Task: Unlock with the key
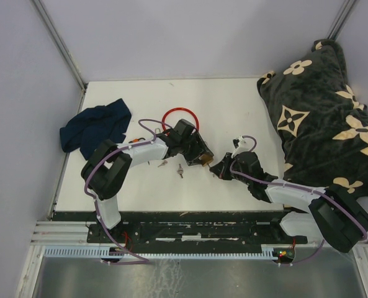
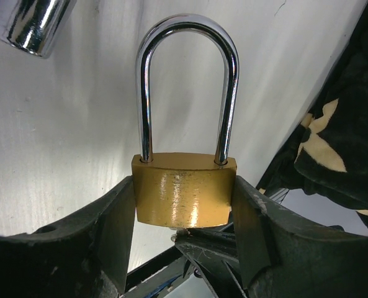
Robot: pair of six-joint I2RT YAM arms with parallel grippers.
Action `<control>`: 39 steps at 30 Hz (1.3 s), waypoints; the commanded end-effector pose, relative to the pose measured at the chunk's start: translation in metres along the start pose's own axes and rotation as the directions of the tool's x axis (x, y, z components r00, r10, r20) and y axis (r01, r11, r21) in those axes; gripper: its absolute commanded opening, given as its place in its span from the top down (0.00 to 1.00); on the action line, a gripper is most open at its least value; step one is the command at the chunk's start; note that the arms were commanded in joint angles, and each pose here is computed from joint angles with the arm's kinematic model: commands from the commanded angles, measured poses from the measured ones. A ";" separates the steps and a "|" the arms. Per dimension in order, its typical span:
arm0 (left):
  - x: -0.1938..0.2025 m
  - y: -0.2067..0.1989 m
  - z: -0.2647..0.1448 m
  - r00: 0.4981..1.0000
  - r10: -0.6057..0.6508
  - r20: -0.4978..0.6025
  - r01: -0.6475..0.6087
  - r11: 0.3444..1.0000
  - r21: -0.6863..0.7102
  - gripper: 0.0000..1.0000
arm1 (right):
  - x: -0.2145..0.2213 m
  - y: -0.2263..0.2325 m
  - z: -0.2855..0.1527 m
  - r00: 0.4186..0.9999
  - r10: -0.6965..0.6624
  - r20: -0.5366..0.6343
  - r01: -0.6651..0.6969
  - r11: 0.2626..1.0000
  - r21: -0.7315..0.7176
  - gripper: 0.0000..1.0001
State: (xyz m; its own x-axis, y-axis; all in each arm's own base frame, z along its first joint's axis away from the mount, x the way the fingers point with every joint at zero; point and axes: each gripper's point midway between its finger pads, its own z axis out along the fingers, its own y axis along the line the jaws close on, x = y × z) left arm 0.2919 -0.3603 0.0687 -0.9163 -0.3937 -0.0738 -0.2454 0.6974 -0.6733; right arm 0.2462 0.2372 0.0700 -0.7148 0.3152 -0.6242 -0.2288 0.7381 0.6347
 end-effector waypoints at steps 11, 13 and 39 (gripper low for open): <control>0.013 -0.053 -0.023 1.000 -0.019 0.008 0.017 0.983 0.185 0.85 | -0.029 0.010 0.004 0.988 0.074 0.135 -0.073 0.997 -0.017 0.98; 0.016 -0.052 -0.022 0.999 -0.039 0.009 0.036 0.981 0.193 0.86 | -0.030 0.009 0.004 0.984 0.089 0.152 -0.087 0.996 -0.018 0.98; 0.056 -0.085 -0.048 0.995 -0.064 -0.070 0.086 0.928 0.362 0.94 | -0.084 0.036 0.011 0.934 -0.072 0.350 0.107 0.991 -0.083 0.98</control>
State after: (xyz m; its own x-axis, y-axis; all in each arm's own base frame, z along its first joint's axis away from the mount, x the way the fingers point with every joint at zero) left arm 0.2850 -0.3671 0.0796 -0.8414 -0.5379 -0.0524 -0.3160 0.5683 -0.7597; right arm 0.2657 0.2361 0.0775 -0.6108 0.3629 -0.7037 -0.2674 0.7420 0.6148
